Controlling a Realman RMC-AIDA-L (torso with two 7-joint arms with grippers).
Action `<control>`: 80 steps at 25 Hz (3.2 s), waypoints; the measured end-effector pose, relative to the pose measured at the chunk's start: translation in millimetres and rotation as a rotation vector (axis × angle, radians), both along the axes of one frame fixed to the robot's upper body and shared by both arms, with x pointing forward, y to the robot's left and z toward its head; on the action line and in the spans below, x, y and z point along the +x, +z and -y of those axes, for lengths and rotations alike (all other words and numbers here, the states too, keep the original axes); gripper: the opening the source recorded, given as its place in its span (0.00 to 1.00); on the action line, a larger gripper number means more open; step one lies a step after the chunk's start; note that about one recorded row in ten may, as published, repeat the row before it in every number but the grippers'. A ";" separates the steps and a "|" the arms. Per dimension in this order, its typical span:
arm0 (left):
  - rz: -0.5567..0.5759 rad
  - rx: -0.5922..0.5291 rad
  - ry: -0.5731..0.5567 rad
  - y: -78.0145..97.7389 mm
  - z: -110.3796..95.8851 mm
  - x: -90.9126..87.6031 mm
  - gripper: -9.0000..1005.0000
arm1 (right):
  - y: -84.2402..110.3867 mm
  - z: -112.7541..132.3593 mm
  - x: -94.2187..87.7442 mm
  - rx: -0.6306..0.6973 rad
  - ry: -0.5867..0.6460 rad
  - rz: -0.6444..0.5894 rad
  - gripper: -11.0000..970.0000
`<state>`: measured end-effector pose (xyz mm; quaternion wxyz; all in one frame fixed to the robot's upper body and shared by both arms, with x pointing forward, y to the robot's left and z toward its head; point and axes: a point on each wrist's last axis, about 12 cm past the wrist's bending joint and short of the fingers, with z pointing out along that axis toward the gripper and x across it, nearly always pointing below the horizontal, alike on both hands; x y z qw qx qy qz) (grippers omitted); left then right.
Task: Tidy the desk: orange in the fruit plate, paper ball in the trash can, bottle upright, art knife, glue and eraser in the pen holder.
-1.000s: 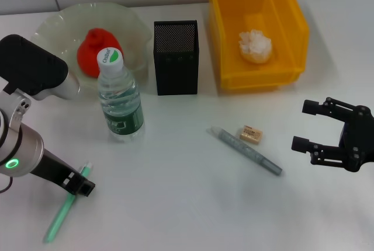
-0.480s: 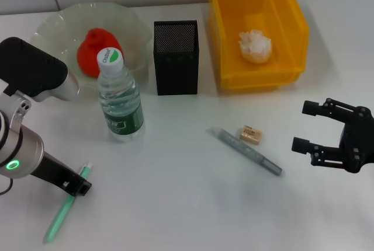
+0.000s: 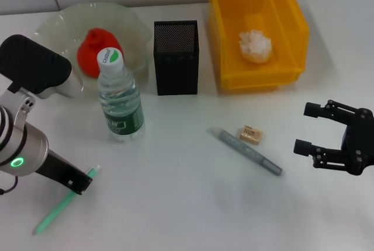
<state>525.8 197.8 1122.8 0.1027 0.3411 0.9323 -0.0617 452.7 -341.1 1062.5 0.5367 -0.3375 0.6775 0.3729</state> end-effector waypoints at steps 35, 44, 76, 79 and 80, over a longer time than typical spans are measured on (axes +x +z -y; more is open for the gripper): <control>0.000 -0.231 -0.209 41.3 11.3 -14.5 0.16 | 0.8 4.2 -1.1 -0.005 -0.016 0.004 0.87; 0.093 -0.468 -0.365 64.1 12.8 -9.9 0.16 | 1.0 9.4 -2.1 0.003 -0.054 0.006 0.87; 0.849 -0.957 -0.552 136.2 53.6 44.4 0.17 | 0.8 0.7 5.5 0.020 -0.050 -0.001 0.87; 0.853 -0.956 -0.536 129.4 57.4 52.6 0.17 | 0.8 0.6 5.5 0.022 -0.051 -0.003 0.87; 0.853 -0.956 -0.536 129.4 57.4 52.6 0.17 | 0.8 0.6 5.5 0.022 -0.051 -0.003 0.87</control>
